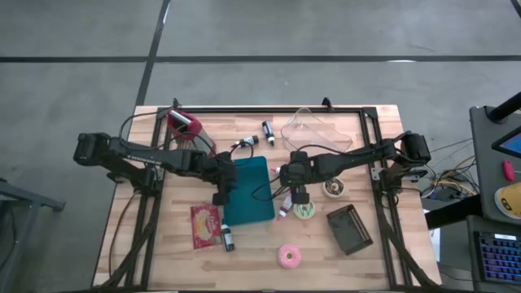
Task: Pick & Place Food Item
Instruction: Put the top pink food coloring bottle into the transparent bin
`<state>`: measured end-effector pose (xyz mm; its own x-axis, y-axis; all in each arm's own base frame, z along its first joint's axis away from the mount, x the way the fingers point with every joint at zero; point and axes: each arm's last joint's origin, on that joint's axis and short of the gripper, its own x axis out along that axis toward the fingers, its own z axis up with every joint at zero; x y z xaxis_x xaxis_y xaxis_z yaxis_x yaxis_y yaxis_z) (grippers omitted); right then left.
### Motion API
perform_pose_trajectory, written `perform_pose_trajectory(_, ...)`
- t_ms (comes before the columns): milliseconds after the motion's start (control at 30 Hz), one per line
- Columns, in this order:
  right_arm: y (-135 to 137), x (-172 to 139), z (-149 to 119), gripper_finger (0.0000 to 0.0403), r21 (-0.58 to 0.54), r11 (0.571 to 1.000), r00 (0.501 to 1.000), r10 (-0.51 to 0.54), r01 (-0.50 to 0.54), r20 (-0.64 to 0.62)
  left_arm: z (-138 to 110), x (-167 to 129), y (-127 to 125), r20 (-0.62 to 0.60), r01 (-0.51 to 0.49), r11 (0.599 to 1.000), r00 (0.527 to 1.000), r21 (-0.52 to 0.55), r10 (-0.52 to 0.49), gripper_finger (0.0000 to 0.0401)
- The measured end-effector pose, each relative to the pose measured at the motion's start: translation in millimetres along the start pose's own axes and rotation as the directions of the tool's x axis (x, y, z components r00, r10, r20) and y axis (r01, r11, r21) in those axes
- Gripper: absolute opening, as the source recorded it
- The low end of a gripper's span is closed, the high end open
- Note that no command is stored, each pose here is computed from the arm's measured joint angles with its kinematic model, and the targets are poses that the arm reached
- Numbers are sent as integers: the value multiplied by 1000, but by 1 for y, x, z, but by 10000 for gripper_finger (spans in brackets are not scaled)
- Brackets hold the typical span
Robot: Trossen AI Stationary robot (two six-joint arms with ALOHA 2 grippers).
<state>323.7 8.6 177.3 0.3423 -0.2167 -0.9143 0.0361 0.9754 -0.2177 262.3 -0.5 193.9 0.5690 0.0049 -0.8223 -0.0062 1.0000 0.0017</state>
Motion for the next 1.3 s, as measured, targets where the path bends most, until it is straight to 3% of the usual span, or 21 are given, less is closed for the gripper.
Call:
perform_pose_trajectory(167,0,0,0,242,1,1000,1000,0,0,1,1,0,5,10,-185,976,982,-114,187,283)
perform_pose_trajectory(300,0,1,0,242,-1,1000,1000,0,0,7,0,0,6,1,-196,976,980,-94,197,315)
perform_pose_trajectory(833,-19,10,-3,242,3,1000,1000,-16,16,22,0,0,4,3,-184,981,983,-66,185,311)
perform_pose_trajectory(1300,-22,21,-10,242,26,997,996,69,-71,59,1,0,4,11,-184,981,983,-67,185,313)
